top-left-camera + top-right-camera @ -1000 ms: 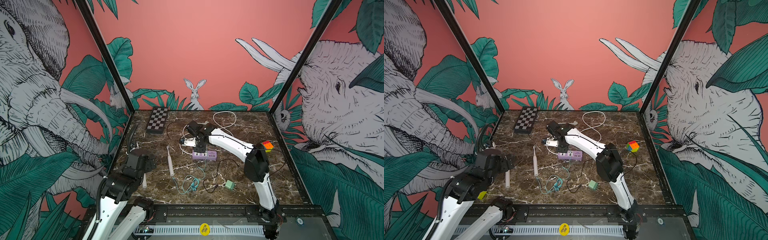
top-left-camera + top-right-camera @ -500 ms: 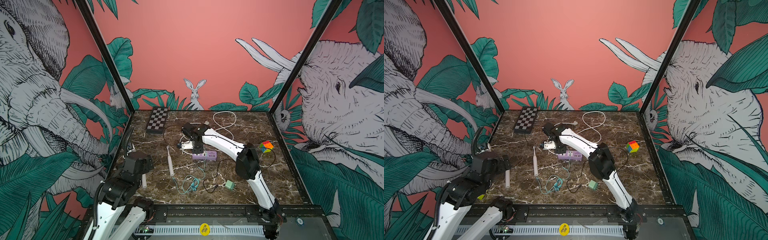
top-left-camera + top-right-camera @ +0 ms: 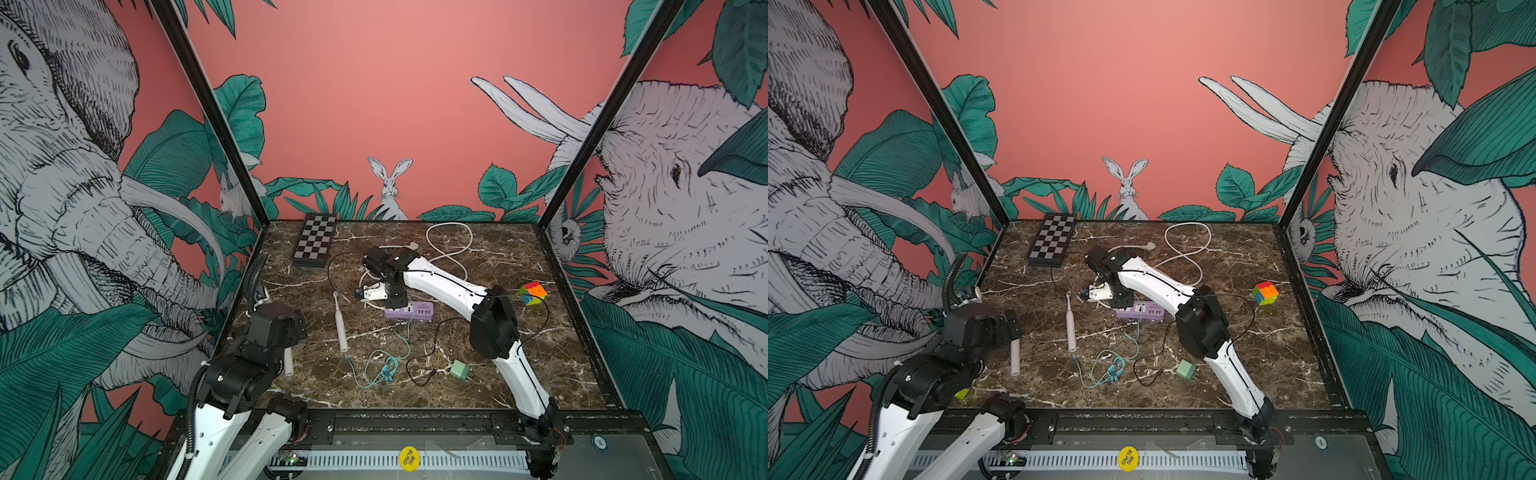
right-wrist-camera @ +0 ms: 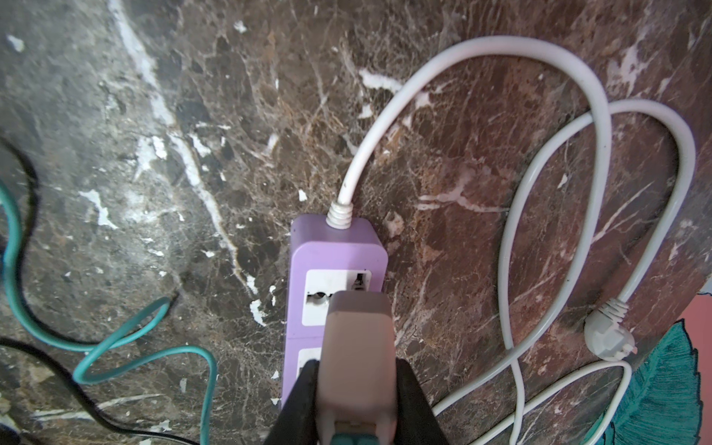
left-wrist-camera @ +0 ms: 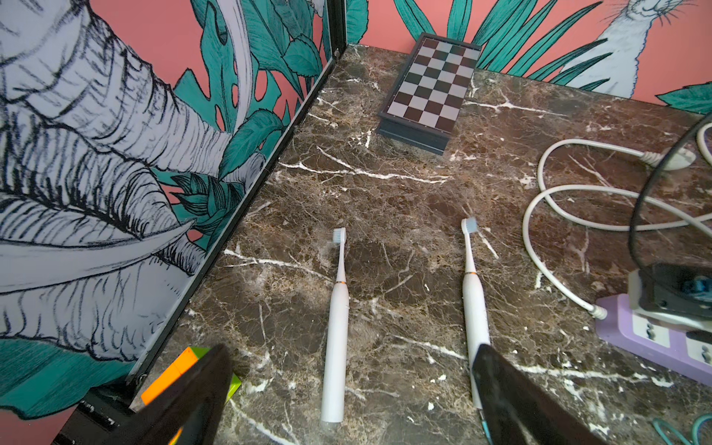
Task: Charge the electric toothbrush
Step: Insert the plug into the socket.
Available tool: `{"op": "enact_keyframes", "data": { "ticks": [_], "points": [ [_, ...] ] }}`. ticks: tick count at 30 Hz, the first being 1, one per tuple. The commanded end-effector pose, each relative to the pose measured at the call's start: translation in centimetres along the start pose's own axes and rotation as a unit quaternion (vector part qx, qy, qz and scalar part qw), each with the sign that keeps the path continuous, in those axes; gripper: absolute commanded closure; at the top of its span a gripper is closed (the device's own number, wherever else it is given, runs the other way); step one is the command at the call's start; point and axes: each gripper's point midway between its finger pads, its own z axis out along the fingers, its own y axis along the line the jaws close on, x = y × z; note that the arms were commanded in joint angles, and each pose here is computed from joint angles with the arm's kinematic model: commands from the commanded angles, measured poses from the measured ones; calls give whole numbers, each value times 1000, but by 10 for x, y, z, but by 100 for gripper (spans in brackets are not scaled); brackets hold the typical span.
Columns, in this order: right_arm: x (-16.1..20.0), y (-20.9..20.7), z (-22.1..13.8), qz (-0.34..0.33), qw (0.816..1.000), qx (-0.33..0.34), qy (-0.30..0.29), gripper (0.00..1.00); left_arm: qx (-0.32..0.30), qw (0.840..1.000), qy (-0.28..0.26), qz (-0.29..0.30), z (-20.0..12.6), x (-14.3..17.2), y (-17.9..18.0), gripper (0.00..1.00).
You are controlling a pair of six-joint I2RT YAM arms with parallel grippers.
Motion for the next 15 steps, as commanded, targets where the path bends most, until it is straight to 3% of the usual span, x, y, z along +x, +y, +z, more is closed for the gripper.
{"op": "enact_keyframes", "data": {
  "ticks": [1,8,15],
  "points": [
    [0,4,6,1,1000,-18,3,100,-14,1000,3,-2,2,3,4,1],
    [1,2,11,18,1000,-12,14,100,-12,1000,2,-3,2,2,4,1],
    [-11,3,3,53,998,-30,-14,100,-11,1000,2,-3,2,2,3,1]
  ]
}}
